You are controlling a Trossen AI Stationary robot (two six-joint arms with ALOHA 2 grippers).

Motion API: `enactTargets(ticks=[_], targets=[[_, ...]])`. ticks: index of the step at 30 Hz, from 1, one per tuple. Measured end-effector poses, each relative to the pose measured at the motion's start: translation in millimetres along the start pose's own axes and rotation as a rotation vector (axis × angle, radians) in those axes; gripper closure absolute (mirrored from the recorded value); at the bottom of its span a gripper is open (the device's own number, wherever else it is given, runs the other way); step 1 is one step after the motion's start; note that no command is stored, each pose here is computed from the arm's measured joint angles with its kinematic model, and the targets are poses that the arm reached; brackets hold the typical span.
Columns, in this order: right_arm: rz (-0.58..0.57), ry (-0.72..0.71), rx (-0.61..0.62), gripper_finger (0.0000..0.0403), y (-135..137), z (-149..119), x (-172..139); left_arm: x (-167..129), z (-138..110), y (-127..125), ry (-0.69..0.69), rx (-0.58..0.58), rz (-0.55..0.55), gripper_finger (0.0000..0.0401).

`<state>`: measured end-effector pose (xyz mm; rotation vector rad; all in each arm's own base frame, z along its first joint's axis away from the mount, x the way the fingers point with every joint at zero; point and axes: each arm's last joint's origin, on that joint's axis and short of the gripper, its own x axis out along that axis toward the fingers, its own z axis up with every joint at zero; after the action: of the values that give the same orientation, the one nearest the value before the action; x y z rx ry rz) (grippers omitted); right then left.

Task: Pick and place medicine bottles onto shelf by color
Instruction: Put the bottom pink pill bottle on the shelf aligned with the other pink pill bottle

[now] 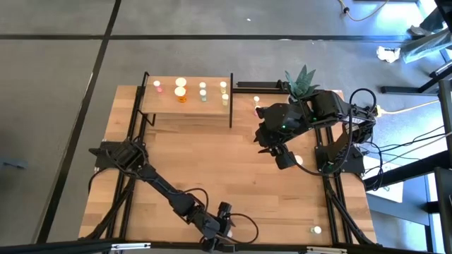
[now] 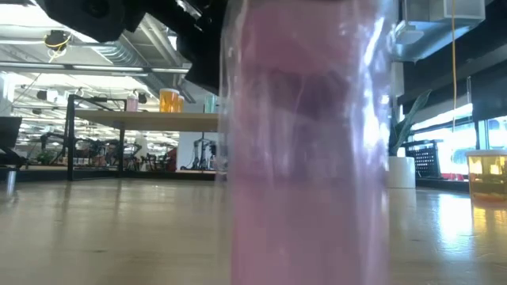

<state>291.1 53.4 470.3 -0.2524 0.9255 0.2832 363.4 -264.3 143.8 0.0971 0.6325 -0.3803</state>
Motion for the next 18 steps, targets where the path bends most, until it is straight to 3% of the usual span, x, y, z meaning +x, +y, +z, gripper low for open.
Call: enactTargets(ticks=[18], targets=[[0.0, -0.001, 0.0, 0.0231, 0.0, 0.1, 0.0, 0.0, 0.0, 0.1, 0.0, -0.002, 0.003, 0.0187]])
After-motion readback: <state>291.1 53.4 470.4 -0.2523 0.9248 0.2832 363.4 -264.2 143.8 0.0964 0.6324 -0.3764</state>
